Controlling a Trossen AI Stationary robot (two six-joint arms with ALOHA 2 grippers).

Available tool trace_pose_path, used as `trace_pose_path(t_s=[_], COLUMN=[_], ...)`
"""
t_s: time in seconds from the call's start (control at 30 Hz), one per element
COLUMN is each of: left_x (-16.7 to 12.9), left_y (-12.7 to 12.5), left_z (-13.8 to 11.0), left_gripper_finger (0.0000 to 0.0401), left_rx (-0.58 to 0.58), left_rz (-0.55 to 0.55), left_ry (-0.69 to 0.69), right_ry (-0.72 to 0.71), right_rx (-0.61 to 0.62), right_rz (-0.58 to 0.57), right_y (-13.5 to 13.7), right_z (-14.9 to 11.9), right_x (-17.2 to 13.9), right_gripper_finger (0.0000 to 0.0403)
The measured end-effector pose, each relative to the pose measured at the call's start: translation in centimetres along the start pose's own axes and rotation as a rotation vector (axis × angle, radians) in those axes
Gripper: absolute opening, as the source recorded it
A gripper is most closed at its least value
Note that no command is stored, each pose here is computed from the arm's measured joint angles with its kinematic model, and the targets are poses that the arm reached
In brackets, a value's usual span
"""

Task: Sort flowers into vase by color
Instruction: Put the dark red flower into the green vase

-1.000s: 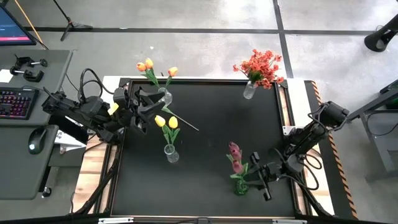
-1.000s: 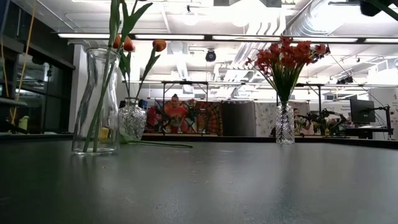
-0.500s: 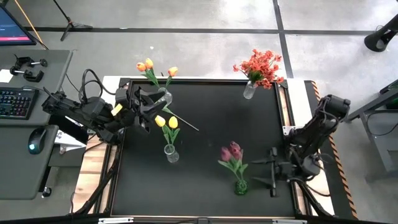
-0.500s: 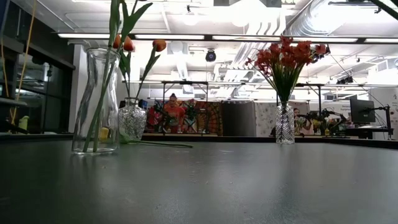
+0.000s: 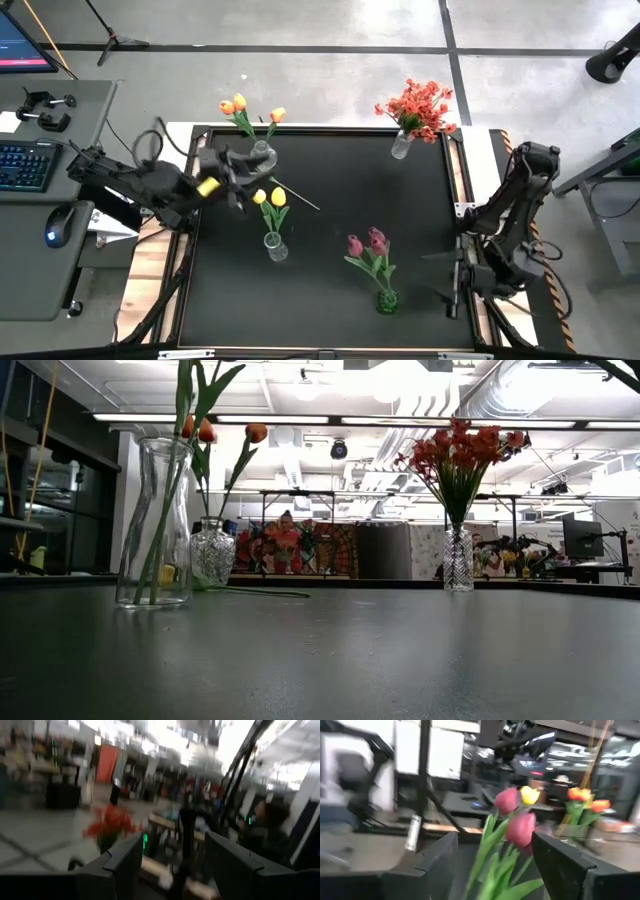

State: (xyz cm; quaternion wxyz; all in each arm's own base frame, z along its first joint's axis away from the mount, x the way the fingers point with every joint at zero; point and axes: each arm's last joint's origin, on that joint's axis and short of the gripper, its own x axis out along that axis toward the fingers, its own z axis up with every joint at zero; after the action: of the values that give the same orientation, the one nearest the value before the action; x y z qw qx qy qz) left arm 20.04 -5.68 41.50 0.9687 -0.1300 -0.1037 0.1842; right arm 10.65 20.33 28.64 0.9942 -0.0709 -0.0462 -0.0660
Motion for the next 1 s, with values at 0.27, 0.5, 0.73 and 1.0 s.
trace_pose_path(t_s=[0.27,0.5,0.73,1.0], left_x=[0.8,1.4,2.5,5.3], left_y=[-4.2,-10.6,-15.3,-17.4], left_z=[-2.7,-3.6,-13.2,-22.4], left_gripper_finger=[0.0152,0.0012,0.0001,0.0], left_rx=[-0.036,0.019,-0.082,-0.018], left_rz=[-0.102,-0.188,-0.238,-0.25], left_ry=[0.13,0.289,0.613,0.589], right_ry=[0.129,0.123,0.123,0.1], right_rx=[0.008,0.078,0.1,0.25], right_rz=[-0.218,-0.239,-0.282,-0.305], right_y=[-0.2,-0.8,-1.6,-2.4], right_z=[4.5,7.7,9.6,12.1], right_x=[0.6,1.3,2.4,2.9], right_gripper_finger=[0.0216,0.0188,0.0132,0.0012])
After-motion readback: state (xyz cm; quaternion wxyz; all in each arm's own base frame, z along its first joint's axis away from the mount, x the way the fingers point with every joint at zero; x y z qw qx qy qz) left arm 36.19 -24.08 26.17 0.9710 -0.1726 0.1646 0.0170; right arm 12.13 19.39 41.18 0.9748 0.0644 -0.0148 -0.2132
